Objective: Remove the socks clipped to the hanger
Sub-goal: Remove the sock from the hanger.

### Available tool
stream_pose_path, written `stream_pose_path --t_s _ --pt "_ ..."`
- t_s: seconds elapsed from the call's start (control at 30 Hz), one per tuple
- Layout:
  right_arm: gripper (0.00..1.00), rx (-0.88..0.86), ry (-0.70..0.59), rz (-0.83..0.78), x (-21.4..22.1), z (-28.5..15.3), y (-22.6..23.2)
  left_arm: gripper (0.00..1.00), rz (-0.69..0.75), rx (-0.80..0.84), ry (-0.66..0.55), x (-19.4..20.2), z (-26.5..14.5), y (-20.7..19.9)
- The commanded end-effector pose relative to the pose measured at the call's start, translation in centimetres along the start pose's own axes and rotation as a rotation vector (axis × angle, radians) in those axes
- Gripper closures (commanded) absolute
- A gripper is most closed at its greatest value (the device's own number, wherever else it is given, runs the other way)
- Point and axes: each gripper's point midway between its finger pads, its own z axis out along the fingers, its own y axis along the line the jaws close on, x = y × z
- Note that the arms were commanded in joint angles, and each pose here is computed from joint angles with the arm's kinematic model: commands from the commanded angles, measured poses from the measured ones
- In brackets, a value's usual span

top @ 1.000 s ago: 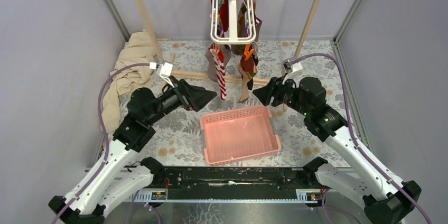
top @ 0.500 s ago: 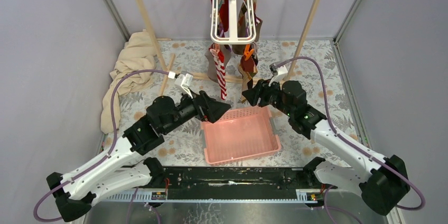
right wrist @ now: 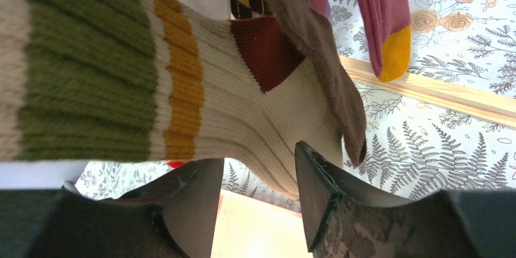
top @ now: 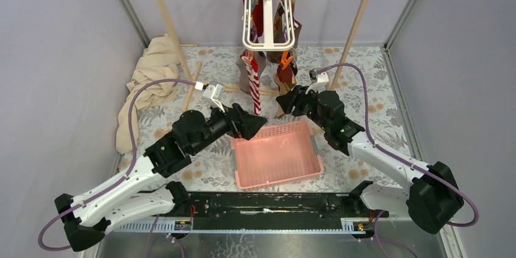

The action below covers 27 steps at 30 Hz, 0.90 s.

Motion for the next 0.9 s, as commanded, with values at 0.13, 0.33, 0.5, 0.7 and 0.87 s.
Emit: stream_pose_path --t_s 0.13,0.33,0.5,0.7,0.87 --pt "0.41 0.026 -0.086 0.032 -1.2 1.2 -0.1 0.01 0.025 -0.012 -0.058 -2.2 0.5 -0.9" --pt "0.39 0.062 -0.097 0.040 -0.5 1.4 -0.9 0.01 0.027 -0.045 -0.033 -2.2 1.2 -1.1" --pt "0.39 0.110 -0.107 0.054 0.0 1.5 -2.0 0.01 0.028 -0.057 -0.041 -2.7 1.3 -1.2" --pt "0.55 0.120 -0.114 0.053 0.3 1.9 -2.3 0.01 0.027 -0.070 -0.042 -2.6 1.3 -1.1" --pt "0.73 0.095 -0.135 0.033 -0.7 1.3 -1.6 0.01 0.032 -0.076 -0.050 -3.0 1.3 -1.2"
